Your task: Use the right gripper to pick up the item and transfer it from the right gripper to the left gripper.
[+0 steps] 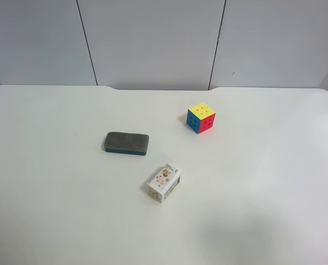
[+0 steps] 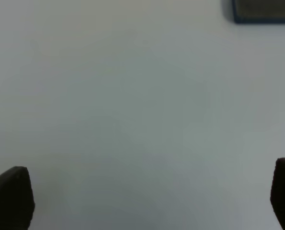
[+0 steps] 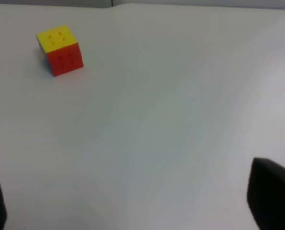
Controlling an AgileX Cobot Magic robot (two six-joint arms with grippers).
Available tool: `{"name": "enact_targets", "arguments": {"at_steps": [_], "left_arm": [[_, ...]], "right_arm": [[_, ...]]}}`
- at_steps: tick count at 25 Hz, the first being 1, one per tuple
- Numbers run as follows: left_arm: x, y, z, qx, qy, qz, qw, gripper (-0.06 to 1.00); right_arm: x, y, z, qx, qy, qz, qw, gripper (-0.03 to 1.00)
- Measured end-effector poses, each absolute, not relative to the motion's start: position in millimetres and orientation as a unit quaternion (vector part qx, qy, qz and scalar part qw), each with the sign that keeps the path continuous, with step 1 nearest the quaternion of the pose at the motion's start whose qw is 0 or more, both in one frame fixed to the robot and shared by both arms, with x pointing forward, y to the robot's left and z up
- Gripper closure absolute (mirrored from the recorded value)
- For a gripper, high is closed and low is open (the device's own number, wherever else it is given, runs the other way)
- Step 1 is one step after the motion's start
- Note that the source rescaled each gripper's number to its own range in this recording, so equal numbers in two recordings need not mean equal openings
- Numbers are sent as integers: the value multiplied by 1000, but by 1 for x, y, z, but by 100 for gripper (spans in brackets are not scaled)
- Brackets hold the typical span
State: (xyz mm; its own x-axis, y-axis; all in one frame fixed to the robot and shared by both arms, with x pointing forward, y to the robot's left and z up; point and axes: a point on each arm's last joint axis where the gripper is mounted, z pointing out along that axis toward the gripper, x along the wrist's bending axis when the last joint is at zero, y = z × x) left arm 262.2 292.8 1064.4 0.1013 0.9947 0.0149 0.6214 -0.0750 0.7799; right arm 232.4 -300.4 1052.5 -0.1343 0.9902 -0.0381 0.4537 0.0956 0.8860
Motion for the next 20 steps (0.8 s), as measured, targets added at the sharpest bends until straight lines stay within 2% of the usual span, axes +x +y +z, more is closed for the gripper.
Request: {"name": "enact_targets", "arguments": {"at_steps": [5,12,20], "left_arm": [[237,292,1065,635,590,343,362,-5],[226,305,1058,575,637,382,344,-5],[232,302,1054,586,616,386,358,-5]], "right_arm": [[232,-300,1052,555,650,380,353,-3],[232,-300,1052,555,650,380,353,-3],[232,-300,1052,555,650,380,353,-3]]}}
